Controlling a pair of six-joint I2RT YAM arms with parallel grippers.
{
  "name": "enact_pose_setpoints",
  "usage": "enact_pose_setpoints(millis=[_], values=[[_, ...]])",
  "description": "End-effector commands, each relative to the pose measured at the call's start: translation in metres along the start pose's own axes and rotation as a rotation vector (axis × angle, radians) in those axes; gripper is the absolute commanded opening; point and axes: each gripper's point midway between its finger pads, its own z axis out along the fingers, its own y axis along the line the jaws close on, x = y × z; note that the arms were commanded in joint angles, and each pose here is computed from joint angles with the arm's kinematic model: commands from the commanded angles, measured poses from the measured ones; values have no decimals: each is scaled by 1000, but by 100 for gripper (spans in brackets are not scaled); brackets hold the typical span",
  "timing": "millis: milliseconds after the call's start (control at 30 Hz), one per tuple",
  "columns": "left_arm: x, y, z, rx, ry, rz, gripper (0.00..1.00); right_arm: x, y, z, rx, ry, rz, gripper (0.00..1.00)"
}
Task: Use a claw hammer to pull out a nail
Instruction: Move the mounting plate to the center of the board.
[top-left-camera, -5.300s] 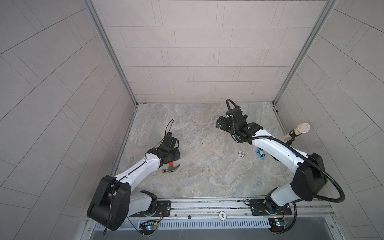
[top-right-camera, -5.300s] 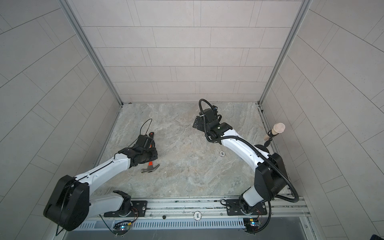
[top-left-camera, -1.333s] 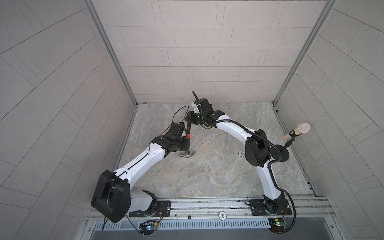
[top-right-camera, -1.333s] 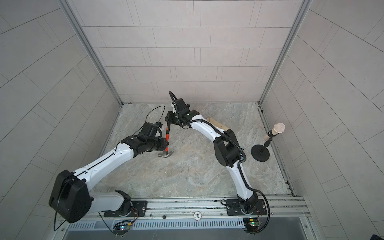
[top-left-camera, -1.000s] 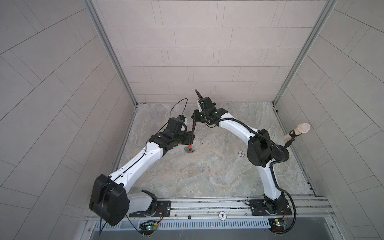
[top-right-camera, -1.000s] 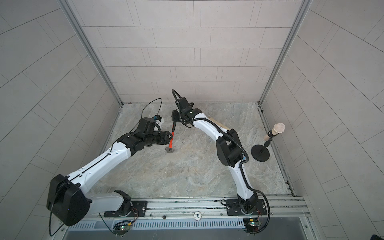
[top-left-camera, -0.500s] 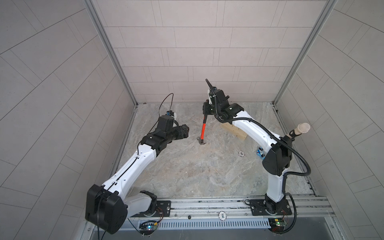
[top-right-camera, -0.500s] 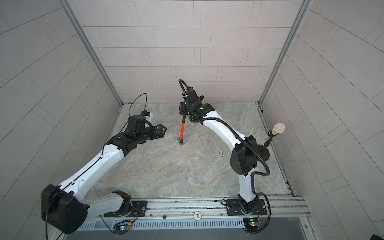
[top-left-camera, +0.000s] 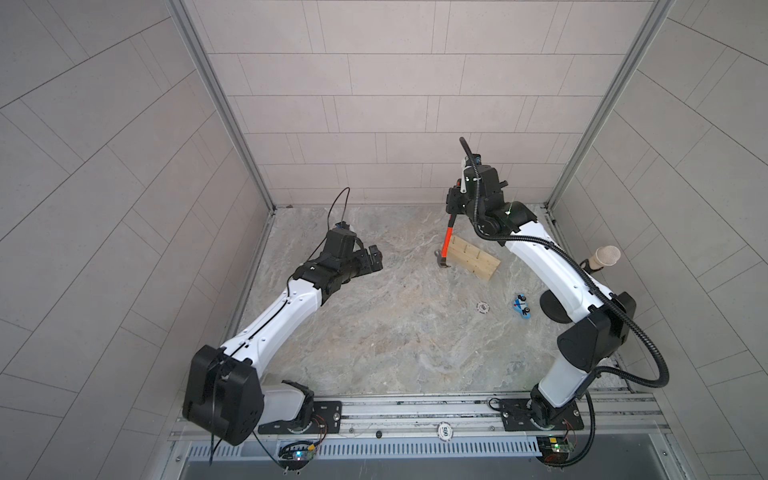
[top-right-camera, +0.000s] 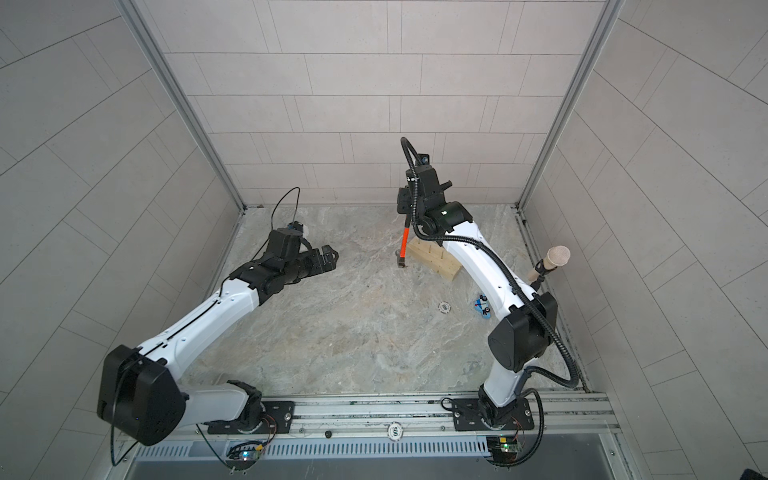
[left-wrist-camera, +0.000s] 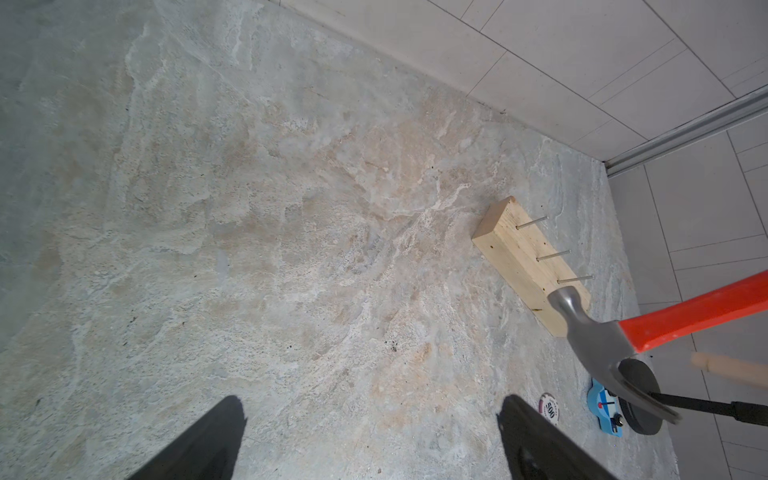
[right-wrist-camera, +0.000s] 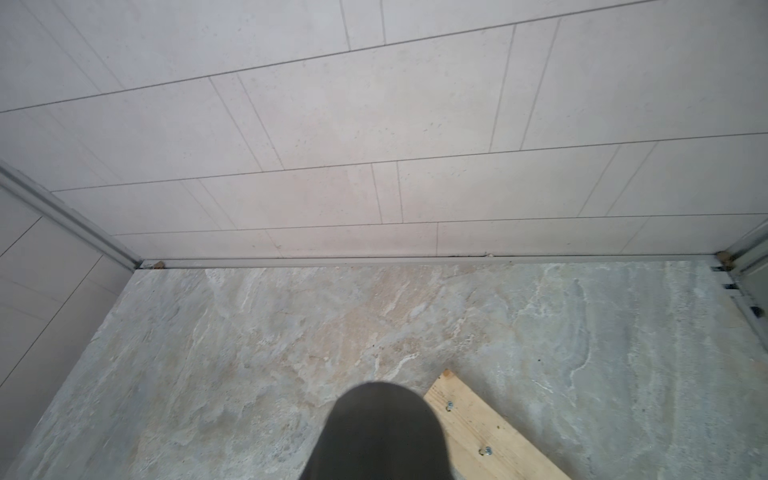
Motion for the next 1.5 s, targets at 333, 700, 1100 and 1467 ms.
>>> enact_pose_setpoints(millis=[333, 700, 1100, 1467], values=[[-13, -53, 63, -3, 90, 50, 100, -61, -94, -17, 260, -201, 18, 0], [7, -87, 108, 32, 173, 93, 100, -47, -140, 21, 400, -186, 4, 0], [13, -82, 110, -11, 174, 94, 100, -59, -184, 48, 523, -232, 3, 0], [11, -79, 107, -41, 167, 94, 100, -41, -189, 89, 505, -197, 0, 0]])
